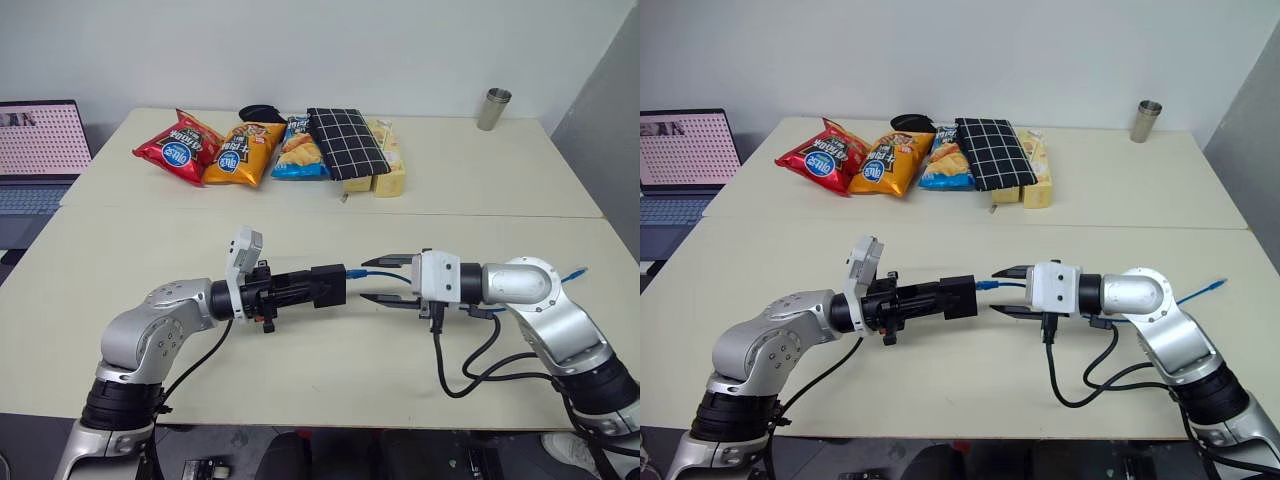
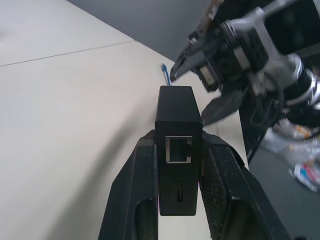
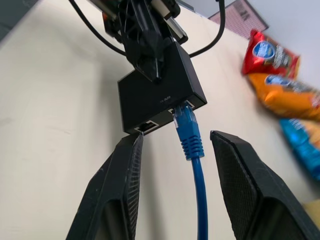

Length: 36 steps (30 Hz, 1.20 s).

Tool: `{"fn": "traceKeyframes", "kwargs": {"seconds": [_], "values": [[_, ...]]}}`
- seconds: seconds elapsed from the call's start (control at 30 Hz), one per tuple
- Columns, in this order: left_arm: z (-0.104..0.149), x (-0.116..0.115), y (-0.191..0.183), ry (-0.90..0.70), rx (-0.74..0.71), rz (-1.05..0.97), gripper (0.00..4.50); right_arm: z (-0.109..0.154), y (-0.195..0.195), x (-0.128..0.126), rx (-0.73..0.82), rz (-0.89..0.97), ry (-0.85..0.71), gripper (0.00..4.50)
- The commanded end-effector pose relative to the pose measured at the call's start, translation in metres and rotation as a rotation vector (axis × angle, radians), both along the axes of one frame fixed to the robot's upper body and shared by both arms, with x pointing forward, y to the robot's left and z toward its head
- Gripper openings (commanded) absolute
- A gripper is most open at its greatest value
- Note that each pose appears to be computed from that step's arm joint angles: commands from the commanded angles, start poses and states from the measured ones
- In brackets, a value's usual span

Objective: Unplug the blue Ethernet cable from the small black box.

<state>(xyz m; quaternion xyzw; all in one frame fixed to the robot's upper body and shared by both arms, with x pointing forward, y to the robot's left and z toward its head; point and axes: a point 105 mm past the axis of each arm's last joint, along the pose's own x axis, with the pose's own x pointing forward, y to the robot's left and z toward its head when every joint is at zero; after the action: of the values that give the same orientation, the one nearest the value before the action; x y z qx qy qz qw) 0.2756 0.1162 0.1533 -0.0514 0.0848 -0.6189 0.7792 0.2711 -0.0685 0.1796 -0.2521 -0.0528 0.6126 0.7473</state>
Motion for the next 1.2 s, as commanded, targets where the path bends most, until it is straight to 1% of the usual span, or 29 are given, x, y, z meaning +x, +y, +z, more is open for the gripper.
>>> {"fn": "traceKeyframes", "kwargs": {"seconds": [0.03, 0.1, 0.33, 0.6, 0.83, 0.87, 0.9, 1.1, 1.13, 1.2], "values": [[0.009, -0.009, -0.005, -0.095, 0.040, -0.106, 0.77, 0.010, 0.002, -0.008, 0.120, -0.016, 0.234, 2.27], [0.009, -0.011, -0.006, -0.107, 0.054, -0.128, 0.77, 0.009, 0.003, -0.011, 0.133, -0.009, 0.306, 2.27], [0.009, -0.013, -0.008, -0.121, 0.057, -0.145, 0.77, 0.005, 0.008, -0.014, 0.134, 0.009, 0.423, 2.27], [0.008, -0.014, -0.009, -0.123, 0.057, -0.146, 0.77, 0.003, 0.013, -0.013, 0.139, 0.013, 0.457, 2.27], [0.008, -0.016, -0.011, -0.130, 0.053, -0.150, 0.77, 0.000, 0.015, -0.013, 0.114, 0.020, 0.466, 2.27], [0.008, -0.016, -0.011, -0.129, 0.052, -0.150, 0.77, 0.000, 0.015, -0.013, 0.111, 0.020, 0.466, 1.89], [0.008, -0.016, -0.011, -0.130, 0.051, -0.150, 0.77, -0.001, 0.014, -0.013, 0.106, 0.020, 0.465, 1.79], [0.009, -0.016, -0.011, -0.136, 0.049, -0.148, 0.77, -0.003, 0.014, -0.013, 0.091, 0.023, 0.462, 0.49], [0.009, -0.016, -0.011, -0.137, 0.049, -0.148, 0.77, -0.003, 0.014, -0.013, 0.089, 0.025, 0.463, 0.34], [0.010, -0.016, -0.012, -0.139, 0.044, -0.149, 0.77, -0.003, 0.013, -0.013, 0.082, 0.029, 0.464, 0.31]]}}
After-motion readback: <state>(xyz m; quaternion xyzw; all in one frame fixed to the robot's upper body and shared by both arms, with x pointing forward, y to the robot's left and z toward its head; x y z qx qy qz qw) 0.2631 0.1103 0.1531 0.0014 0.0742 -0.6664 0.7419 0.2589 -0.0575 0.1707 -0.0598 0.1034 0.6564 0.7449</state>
